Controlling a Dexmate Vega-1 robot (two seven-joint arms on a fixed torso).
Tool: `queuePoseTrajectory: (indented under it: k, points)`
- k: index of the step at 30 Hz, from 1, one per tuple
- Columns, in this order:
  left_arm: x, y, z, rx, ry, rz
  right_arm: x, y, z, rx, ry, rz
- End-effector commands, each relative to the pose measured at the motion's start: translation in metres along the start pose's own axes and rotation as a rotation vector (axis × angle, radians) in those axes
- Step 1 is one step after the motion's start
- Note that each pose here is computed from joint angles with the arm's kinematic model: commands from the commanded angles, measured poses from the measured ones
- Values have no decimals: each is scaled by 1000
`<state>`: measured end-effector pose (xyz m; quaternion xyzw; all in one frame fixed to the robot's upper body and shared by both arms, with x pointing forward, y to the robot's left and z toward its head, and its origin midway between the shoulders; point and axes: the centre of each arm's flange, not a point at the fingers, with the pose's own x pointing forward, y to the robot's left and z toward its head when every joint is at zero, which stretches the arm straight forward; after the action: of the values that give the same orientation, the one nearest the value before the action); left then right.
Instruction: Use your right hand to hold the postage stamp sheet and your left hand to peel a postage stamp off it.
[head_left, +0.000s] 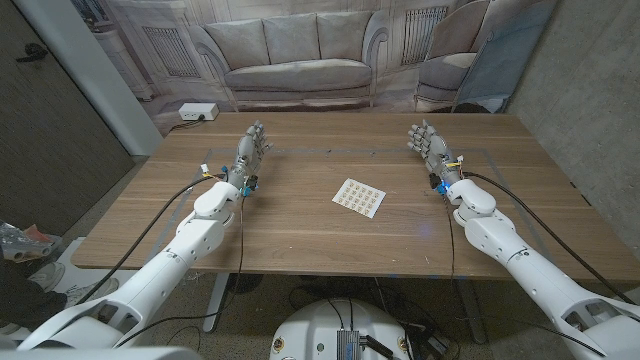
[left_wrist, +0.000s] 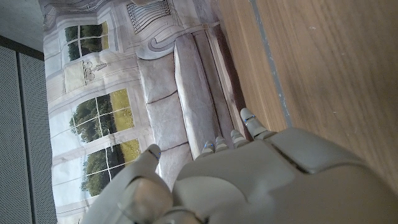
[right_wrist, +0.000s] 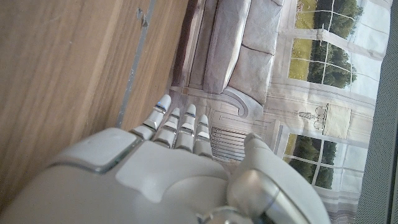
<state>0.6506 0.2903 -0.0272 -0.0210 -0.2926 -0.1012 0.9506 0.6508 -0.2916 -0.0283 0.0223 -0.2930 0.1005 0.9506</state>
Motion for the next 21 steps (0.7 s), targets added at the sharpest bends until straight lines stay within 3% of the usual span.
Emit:
queuePoseTrajectory:
  k: [1,21]
  points:
    - [-3,-1,1,4,-1,-5,-4,4,-2,5,1,-10]
    - [0,-3,-1,0,5,-19,-24,16,13,-227,15,-8]
